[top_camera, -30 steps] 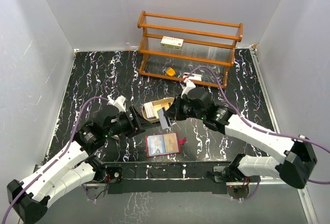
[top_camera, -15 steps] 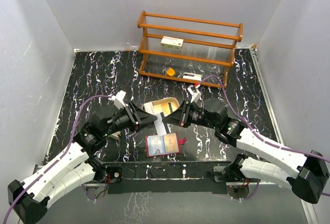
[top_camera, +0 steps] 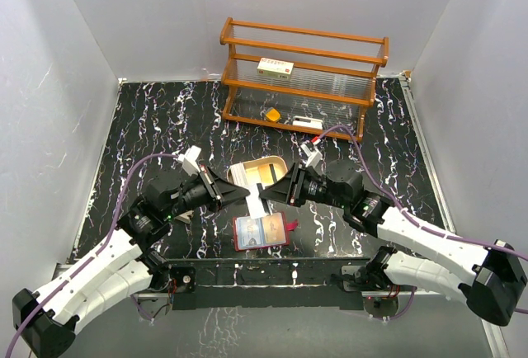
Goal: Put the credit cards into the card holder
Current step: Pick up the credit card from the storage box, then insert the credit card into the card holder.
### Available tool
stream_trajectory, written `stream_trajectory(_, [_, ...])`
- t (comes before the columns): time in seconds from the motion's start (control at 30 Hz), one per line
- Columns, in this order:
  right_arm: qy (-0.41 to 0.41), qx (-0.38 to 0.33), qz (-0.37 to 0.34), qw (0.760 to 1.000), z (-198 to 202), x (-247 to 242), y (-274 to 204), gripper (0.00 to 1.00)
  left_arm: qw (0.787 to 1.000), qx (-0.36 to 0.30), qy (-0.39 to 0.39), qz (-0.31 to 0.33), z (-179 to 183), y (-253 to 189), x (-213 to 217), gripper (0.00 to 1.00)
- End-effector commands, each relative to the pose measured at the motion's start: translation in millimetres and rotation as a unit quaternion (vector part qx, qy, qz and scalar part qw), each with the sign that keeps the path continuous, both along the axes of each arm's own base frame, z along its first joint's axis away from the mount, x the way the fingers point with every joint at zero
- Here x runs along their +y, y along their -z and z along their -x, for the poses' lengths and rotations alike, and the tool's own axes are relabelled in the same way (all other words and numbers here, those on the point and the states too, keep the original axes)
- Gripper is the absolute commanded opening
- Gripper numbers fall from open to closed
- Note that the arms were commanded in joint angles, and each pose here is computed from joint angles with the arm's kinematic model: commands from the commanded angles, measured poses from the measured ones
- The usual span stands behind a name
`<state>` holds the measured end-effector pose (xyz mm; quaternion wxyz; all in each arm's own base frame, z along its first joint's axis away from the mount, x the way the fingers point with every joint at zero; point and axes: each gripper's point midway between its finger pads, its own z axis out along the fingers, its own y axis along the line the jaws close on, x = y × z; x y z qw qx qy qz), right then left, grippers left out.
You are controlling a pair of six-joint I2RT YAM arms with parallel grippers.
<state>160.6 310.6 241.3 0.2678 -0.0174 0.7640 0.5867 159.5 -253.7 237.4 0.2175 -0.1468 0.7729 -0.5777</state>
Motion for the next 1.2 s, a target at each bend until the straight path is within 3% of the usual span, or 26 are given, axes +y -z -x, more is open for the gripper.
stream_trajectory(0.0, [0.017,-0.005,0.009,1.000,-2.5,-5.7,-1.8,0.28,0.999,-0.003,0.004,-0.033,3.3,14.8,4.6,0.00])
stream_trajectory(0.17, [0.074,0.017,0.099,0.992,-9.6,-31.8,33.1,0.45,0.996,0.007,0.004,-0.088,6.1,43.3,13.7,0.00])
stream_trajectory(0.53, [0.146,0.037,0.315,0.937,-17.1,-95.5,100.7,0.51,0.978,0.061,0.041,-0.196,15.8,114.5,23.0,0.00])
stream_trajectory(0.93, [0.112,0.024,0.367,0.923,-26.6,-87.6,142.1,0.50,0.972,0.083,0.060,-0.214,8.8,150.7,11.7,0.00])
stream_trajectory(1.17, [0.082,0.035,0.377,0.922,-22.9,-79.6,169.4,0.39,0.973,0.084,0.066,-0.204,9.5,160.8,7.4,0.00])
